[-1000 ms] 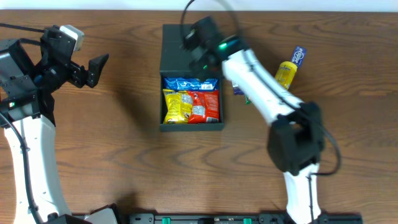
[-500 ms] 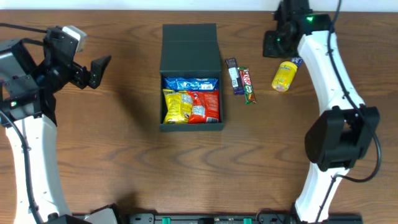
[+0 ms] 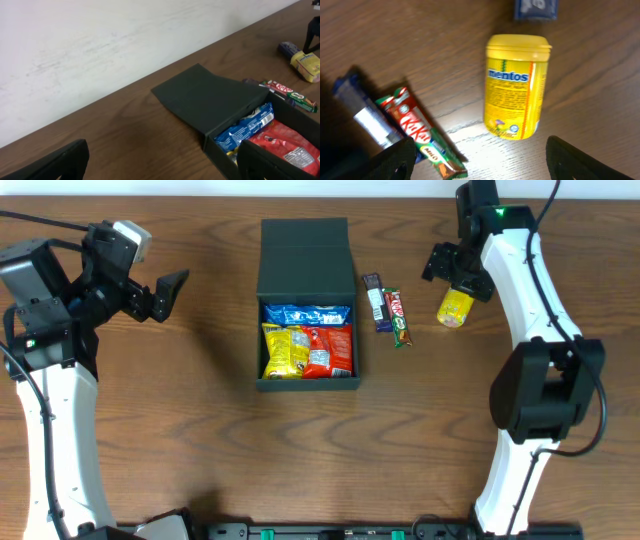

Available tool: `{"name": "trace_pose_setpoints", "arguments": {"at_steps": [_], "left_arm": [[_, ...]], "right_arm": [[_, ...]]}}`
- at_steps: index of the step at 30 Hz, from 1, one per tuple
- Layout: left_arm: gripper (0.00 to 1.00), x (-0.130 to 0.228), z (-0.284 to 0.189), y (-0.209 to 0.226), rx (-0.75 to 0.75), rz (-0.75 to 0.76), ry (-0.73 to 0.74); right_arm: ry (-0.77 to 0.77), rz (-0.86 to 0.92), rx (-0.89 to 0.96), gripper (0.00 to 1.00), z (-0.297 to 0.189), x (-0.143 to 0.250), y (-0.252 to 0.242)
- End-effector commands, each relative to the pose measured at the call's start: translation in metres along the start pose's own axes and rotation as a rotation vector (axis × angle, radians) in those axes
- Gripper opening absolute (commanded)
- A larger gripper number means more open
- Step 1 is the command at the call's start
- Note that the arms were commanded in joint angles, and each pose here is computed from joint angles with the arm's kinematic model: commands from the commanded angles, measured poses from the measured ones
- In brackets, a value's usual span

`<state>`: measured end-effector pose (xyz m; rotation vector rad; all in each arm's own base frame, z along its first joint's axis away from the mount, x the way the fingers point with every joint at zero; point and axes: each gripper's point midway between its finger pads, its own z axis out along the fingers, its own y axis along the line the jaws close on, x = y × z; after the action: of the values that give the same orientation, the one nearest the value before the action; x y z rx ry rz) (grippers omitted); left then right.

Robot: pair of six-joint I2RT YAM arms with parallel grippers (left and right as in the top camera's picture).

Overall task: Pack container
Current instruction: 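Move the right gripper to the yellow Mentos bottle and grasp it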

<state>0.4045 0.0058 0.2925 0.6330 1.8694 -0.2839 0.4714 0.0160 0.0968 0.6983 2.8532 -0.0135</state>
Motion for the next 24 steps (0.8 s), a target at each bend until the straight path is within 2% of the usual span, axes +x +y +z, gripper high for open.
{"name": "trace_pose_setpoints", "arguments": {"at_steps": [1, 18, 21, 24], "left_arm": [[0.95, 0.000, 0.003, 0.000, 0.003, -0.016, 0.003], [0.95, 0.000, 0.003, 0.000, 0.003, -0.015, 0.003], [0.95, 0.000, 0.003, 0.000, 0.003, -0.014, 0.003], [0.95, 0.000, 0.003, 0.000, 0.003, -0.014, 0.003]], "right_arm": [[0.034, 0.109, 0.066, 0.84, 0.022, 0.000, -0.018], [0.151, 0.153, 0.118, 0.85, 0.084, 0.011, -0.037], [0.168, 0.154, 0.129, 0.82, 0.093, 0.014, -0.039], [0.172, 0.150, 0.131, 0.70, 0.096, 0.015, -0.039]]}}
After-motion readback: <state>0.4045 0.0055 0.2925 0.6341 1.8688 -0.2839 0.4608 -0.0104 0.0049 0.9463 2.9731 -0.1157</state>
